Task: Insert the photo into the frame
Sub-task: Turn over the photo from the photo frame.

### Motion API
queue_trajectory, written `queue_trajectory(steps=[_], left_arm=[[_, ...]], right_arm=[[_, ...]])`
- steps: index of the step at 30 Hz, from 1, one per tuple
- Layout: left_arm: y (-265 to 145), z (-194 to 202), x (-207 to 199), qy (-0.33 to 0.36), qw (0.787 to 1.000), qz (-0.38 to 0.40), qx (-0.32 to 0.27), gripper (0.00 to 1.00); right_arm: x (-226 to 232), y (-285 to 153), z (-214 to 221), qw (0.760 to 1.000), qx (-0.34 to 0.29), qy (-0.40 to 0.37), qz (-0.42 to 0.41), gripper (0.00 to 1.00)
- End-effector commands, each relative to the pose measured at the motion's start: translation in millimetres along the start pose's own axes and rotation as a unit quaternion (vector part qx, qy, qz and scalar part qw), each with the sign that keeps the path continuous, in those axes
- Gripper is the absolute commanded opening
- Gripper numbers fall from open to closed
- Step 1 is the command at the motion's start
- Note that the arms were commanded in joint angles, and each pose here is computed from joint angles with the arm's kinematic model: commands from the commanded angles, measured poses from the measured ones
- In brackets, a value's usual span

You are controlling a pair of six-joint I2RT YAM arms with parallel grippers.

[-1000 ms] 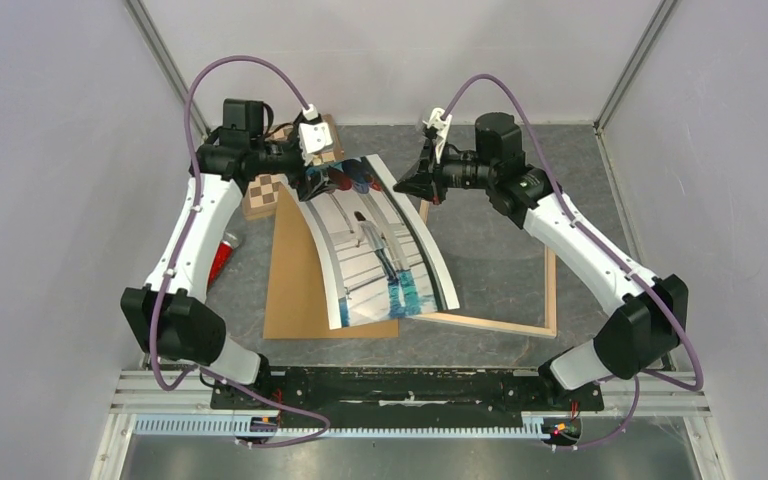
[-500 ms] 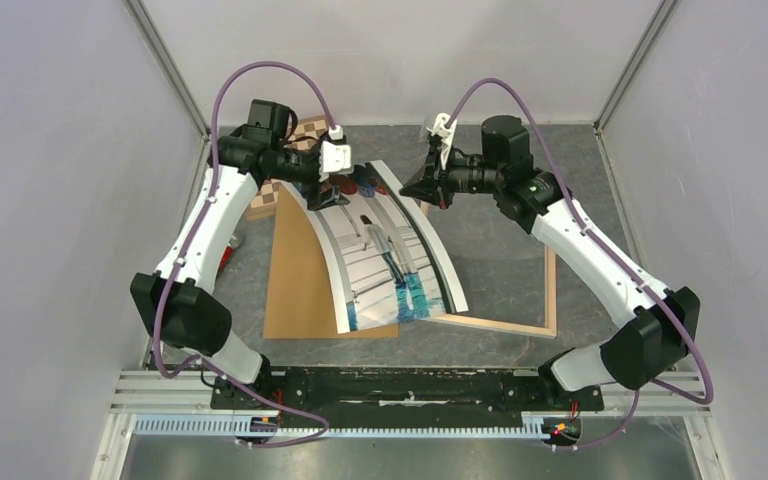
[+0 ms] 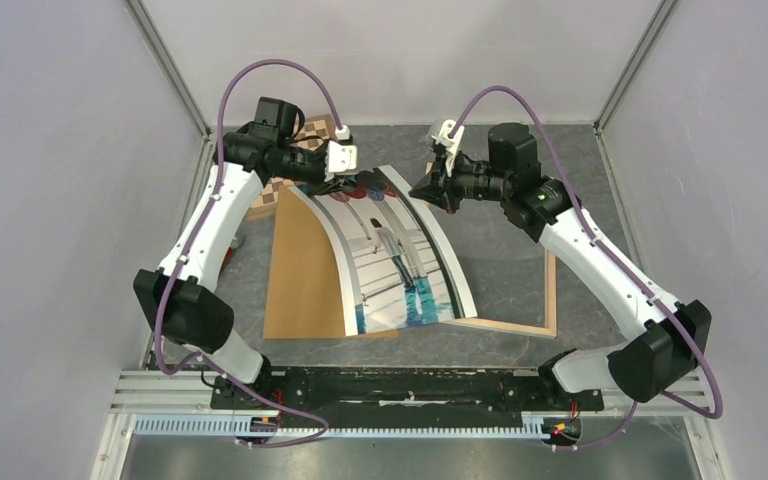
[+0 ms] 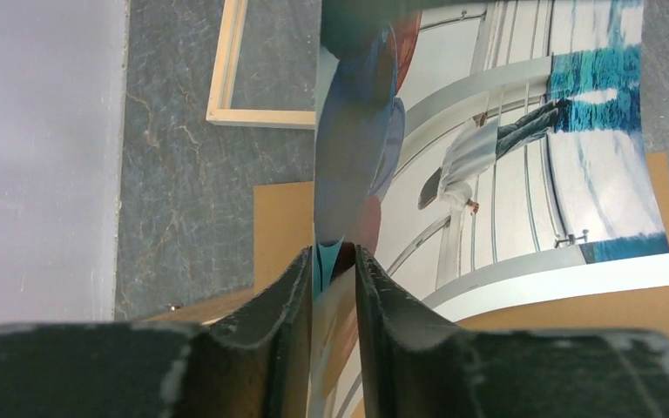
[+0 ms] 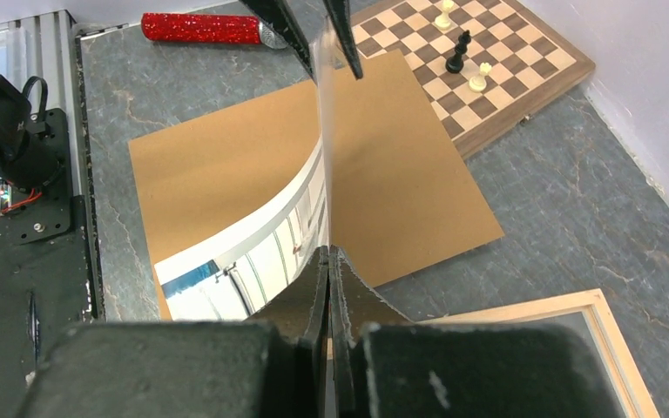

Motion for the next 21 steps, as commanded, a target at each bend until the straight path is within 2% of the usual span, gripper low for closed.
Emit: queue_trajectory(steps=[1, 4, 5, 9, 10, 12, 14, 16, 17, 18, 21], left_arm=[[-7, -22, 2, 0.016, 1.0, -0.008, -0.023, 0.23], [-6, -25, 0, 0.014, 0.999, -0.005, -0.029, 0.05], [-6, -26, 0, 0.014, 0.999, -0.006, -0.029, 0.02], [-7, -30, 2, 0.009, 0.999, -0.007, -0.035, 0.02], [-8, -32, 3, 0.007, 0.999, -0.008, -0.037, 0.02], [-10, -36, 6, 0.0, 0.999, -0.013, -0.039, 0.02], [-13, -41, 10, -0.01, 0.999, -0.022, -0.042, 0.02], [-16, -46, 14, -0.015, 0.998, -0.033, -0.047, 0.02], [-17, -48, 15, -0.014, 0.998, -0.037, -0.05, 0.02], [-19, -52, 15, -0.012, 0.998, -0.039, -0.055, 0.02], [-23, -61, 15, -0.009, 0.997, -0.04, -0.073, 0.02]], right_arm=[[2, -10, -13, 0.999, -0.021, -0.024, 0.021, 0.0], [3, -12, -13, 0.999, -0.023, -0.022, 0.028, 0.0], [3, -13, -13, 0.999, -0.025, -0.023, 0.03, 0.0], [4, -18, -13, 0.998, -0.027, -0.023, 0.043, 0.0], [4, -19, -12, 0.998, -0.025, -0.023, 0.047, 0.03], [4, -20, -8, 0.998, -0.022, -0.019, 0.053, 0.19], [5, -23, -5, 0.998, -0.02, -0.017, 0.061, 0.46], [4, -27, -1, 0.997, -0.018, -0.015, 0.073, 0.68], [4, -30, -1, 0.997, -0.018, -0.015, 0.08, 0.75], [4, -33, 0, 0.996, -0.018, -0.016, 0.085, 0.77], [3, -40, 9, 0.995, -0.014, -0.014, 0.094, 0.8]])
Point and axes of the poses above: each gripper's point midway between its finger pads, its own y axis out along the fingers, its own x axis along the line the jaws close on, z = x × y, the point moved 7 cm from there along -y, back along the fingers, and after that the axes turned 7 degrees about y, right-handed, at the moved point
